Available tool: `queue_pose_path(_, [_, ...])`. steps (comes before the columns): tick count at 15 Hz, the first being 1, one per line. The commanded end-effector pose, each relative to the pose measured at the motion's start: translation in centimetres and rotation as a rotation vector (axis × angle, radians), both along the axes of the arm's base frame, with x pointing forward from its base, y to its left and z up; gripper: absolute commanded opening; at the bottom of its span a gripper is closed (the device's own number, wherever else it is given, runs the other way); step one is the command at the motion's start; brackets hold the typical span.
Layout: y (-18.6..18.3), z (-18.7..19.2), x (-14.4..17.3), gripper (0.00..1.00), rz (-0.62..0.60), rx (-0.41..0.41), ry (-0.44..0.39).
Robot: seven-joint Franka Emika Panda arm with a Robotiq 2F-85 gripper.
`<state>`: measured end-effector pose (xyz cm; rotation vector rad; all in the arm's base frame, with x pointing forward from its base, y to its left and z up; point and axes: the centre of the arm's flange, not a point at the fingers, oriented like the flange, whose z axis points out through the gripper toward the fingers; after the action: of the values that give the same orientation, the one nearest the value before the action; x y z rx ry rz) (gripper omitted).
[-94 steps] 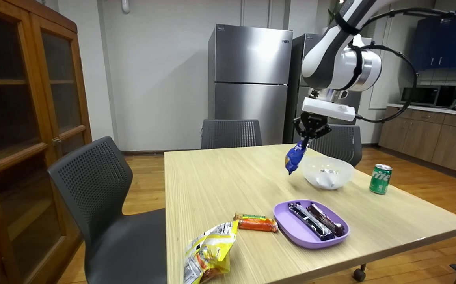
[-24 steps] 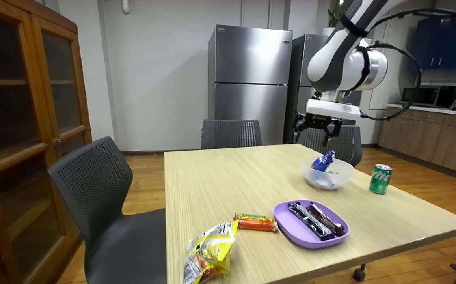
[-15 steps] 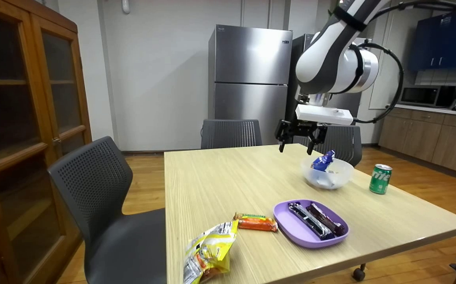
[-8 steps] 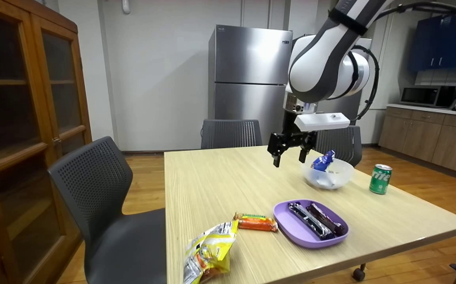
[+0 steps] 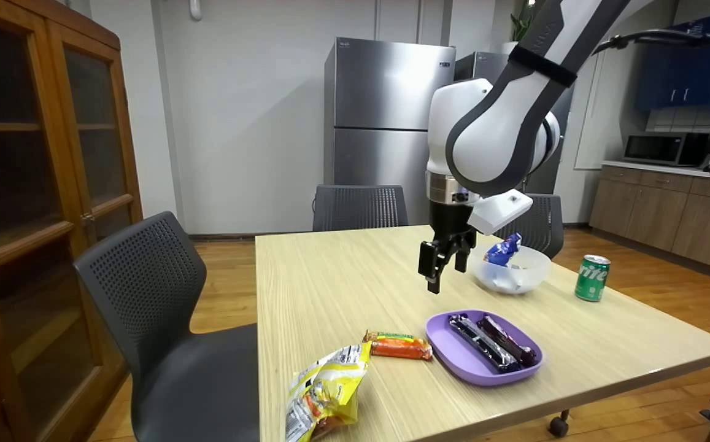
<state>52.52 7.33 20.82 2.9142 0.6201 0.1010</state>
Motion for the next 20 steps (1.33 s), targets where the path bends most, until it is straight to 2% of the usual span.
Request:
queue_pose_path(1, [1.0,-0.9,-0.4,1.00,0.176,-0.064,0.026])
queue_pose_path(7, [2.6,-1.6,-2.1,1.00,0.377,-0.128,0.064])
queue_pose_path(14, [4.8,-3.7,-3.5,1.00,0.585,-0.214,0.061])
queue_pose_path(17, [5.5,-4.1,-3.7,1.00,0.611,-0.216,0.071])
queue_pose_path(20, [6.1,-4.1,-3.5,1.00,0.595,-0.175,0.083])
